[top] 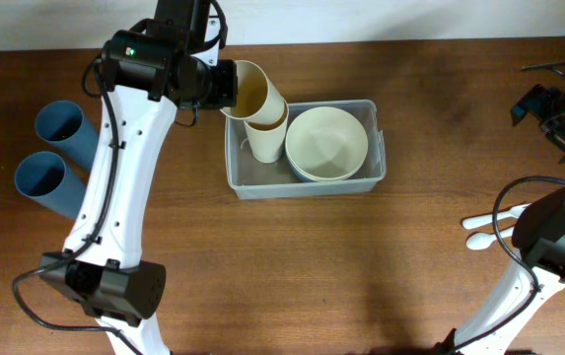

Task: Pack container
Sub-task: 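Lower the cream cup into the first cream cup and release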

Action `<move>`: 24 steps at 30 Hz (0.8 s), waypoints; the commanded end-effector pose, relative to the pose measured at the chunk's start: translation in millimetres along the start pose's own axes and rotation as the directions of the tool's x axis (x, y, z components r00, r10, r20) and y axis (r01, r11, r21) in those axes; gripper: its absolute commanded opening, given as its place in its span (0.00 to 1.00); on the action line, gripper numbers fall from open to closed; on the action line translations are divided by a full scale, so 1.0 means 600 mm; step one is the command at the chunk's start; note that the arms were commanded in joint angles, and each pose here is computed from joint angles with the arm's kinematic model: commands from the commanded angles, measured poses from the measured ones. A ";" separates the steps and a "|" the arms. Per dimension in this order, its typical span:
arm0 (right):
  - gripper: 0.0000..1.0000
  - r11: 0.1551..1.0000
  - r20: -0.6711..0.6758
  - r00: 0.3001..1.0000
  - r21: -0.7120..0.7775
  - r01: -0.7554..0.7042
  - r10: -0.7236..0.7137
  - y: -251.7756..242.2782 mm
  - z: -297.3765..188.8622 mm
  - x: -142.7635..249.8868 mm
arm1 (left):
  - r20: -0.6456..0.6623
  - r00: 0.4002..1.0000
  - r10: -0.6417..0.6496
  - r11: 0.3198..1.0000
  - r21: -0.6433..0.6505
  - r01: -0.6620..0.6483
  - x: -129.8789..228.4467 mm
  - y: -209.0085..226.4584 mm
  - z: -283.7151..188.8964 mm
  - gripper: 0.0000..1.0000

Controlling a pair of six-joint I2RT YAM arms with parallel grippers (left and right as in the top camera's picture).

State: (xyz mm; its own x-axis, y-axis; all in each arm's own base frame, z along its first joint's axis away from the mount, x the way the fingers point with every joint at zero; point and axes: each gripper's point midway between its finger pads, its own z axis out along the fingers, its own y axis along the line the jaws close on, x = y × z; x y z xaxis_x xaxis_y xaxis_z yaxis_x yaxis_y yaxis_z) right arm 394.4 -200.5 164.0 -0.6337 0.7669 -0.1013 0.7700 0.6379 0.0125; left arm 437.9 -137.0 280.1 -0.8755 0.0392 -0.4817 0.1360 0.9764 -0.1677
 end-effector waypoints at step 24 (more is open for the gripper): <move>0.99 1.000 0.013 1.000 0.012 -0.014 0.014 -0.009 -0.006 -0.003 | 0.096 0.993 -0.070 0.992 -0.101 0.079 -0.037 0.055 -0.037 0.32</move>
State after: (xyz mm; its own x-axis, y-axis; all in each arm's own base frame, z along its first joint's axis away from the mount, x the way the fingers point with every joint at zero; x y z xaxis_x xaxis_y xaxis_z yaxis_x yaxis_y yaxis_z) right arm 394.4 -200.5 164.0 -0.6340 0.7667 -0.1013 0.7698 0.6382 0.0125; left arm 446.3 -135.8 287.7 -0.8541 0.0305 -0.5193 0.1370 0.9762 -0.1680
